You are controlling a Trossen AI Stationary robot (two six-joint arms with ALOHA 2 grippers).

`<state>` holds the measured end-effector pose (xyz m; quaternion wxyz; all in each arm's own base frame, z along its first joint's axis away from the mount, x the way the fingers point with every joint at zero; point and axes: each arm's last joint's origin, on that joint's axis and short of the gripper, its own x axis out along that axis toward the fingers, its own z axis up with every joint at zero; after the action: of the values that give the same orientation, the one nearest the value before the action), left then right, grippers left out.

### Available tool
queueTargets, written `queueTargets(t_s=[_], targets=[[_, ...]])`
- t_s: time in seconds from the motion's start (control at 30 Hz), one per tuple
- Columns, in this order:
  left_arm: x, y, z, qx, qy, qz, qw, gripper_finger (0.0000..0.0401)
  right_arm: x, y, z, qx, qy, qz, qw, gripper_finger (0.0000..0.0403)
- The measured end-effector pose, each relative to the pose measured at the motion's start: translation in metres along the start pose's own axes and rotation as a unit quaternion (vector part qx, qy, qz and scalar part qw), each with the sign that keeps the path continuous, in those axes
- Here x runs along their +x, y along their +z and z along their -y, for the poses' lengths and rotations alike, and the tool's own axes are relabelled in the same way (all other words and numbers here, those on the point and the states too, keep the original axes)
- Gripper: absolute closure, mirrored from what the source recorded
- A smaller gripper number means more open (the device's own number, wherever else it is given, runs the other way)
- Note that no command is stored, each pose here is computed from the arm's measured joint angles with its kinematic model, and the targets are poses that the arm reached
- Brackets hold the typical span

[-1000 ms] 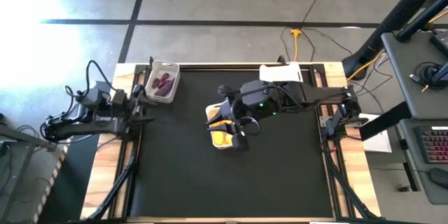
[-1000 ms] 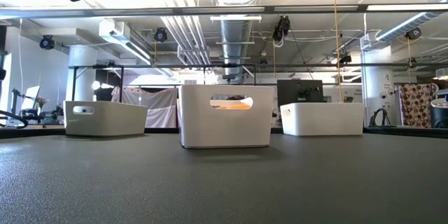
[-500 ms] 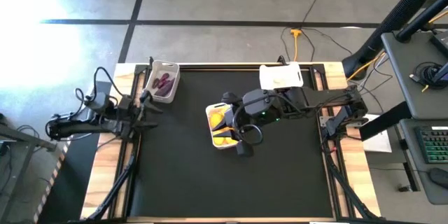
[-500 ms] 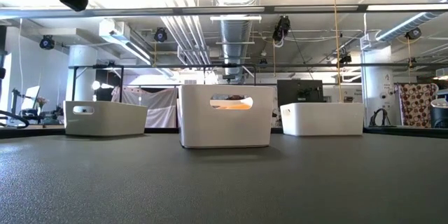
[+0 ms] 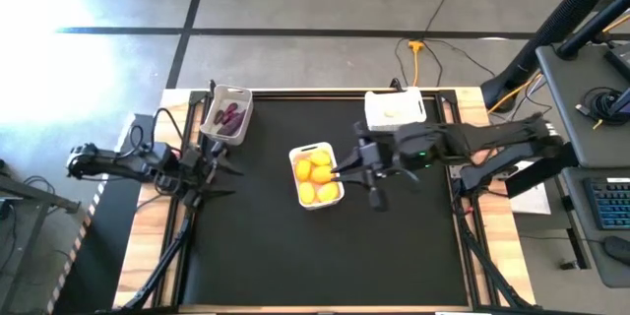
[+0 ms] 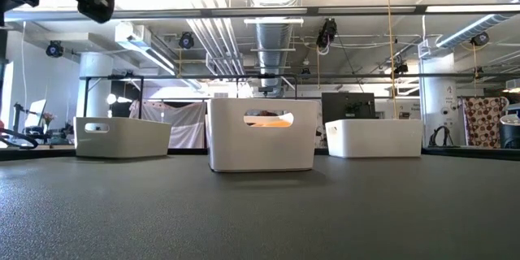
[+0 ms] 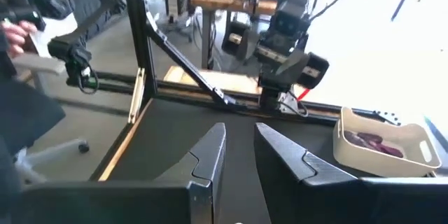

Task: Sort produce into baskets
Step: Return to Home Position

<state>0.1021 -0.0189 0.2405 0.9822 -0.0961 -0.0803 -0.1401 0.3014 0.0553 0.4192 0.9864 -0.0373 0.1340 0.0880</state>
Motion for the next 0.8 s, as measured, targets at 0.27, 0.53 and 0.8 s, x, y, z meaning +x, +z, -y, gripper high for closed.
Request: queueTargets(t_s=[0.27, 0.53, 0.8], targets=[[0.005, -0.005, -0.001, -0.003, 0.002, -0.020, 1.000, 0.0184, -0.060, -0.060, -0.002, 0.021, -0.003, 0.071, 0.997, 0.0335], [0.004, -0.005, -0.001, -0.003, 0.001, -0.017, 1.000, 0.0184, -0.131, -0.136, 0.000, 0.135, -0.085, 0.042, 0.986, 0.0335], [0.004, -0.005, -0.001, -0.003, 0.002, -0.020, 1.000, 0.0184, -0.165, -0.184, -0.001, 0.074, -0.105, 0.243, 0.961, 0.0335]])
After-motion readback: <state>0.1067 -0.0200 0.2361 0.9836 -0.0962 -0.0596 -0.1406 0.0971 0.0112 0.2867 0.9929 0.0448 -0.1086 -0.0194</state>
